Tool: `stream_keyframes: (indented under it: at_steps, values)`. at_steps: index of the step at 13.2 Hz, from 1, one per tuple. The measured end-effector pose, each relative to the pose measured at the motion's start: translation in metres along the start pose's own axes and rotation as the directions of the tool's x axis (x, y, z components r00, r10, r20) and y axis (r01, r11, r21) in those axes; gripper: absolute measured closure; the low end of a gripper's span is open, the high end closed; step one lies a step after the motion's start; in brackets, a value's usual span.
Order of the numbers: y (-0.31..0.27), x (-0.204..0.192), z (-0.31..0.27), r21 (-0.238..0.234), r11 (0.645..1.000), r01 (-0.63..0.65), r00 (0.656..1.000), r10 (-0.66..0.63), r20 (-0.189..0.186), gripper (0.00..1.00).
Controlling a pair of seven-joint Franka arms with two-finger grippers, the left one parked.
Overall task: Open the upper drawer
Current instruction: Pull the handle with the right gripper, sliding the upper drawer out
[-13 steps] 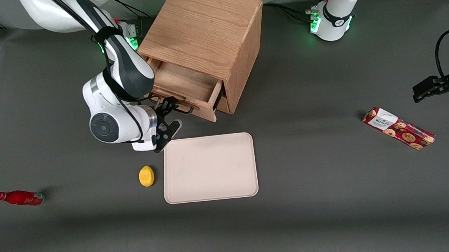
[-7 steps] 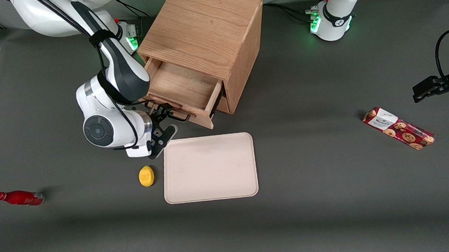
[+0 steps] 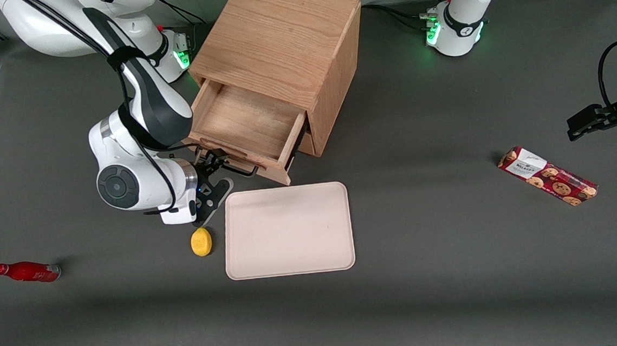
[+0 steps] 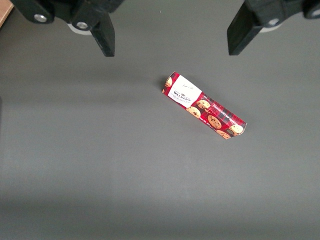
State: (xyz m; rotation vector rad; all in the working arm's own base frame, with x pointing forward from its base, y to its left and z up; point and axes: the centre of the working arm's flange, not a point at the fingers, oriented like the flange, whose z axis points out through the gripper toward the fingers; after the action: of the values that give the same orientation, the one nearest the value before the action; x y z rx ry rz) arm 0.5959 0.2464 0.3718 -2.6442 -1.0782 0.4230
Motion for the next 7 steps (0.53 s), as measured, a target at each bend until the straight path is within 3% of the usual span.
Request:
stream_keyframes:
  at_steps: [7]
  values:
    - [0.027, -0.002, -0.016, -0.037, 0.997, 0.061, 0.998, -0.062, -0.020, 0.00]
